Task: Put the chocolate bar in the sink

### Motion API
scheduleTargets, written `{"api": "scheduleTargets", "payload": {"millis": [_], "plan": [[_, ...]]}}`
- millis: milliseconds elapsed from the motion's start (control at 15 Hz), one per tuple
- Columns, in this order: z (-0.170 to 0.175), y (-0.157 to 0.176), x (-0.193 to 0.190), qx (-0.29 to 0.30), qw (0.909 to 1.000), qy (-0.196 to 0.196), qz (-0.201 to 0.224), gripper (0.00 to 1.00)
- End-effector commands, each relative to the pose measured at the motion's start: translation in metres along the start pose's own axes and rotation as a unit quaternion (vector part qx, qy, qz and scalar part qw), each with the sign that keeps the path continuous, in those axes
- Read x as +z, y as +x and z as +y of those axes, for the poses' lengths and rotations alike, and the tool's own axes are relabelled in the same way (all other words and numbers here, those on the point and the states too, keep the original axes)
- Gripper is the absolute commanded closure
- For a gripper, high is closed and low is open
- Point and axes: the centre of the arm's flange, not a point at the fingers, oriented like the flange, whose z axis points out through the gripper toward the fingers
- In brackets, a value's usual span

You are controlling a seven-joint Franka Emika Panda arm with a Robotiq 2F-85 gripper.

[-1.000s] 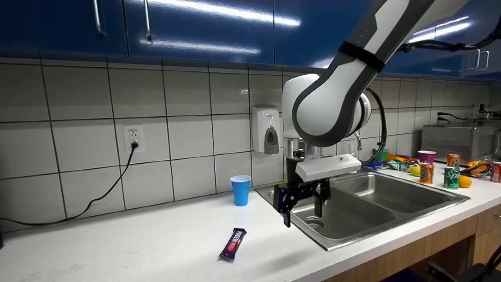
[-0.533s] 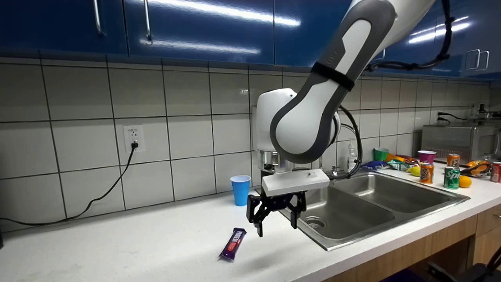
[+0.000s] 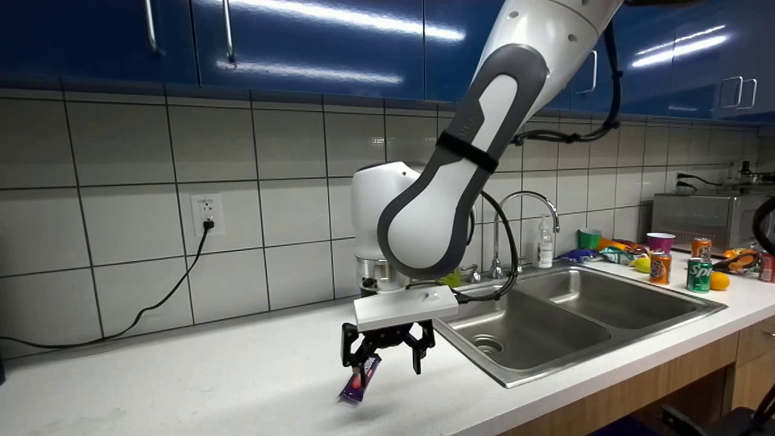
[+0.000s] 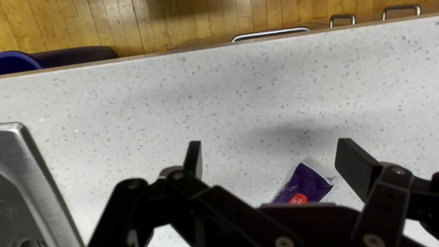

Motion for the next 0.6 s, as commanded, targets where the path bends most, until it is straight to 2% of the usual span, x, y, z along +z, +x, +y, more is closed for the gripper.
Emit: {"api": "scheduleTargets", "payload": {"millis": [0,533], "plan": [[-0.032,0.021,0.018,0.016,0.9999,0.001,0.003,0.0],[-0.071,0.051,0.034,0.056,0.9982,0.002,0.022,0.0]]}}
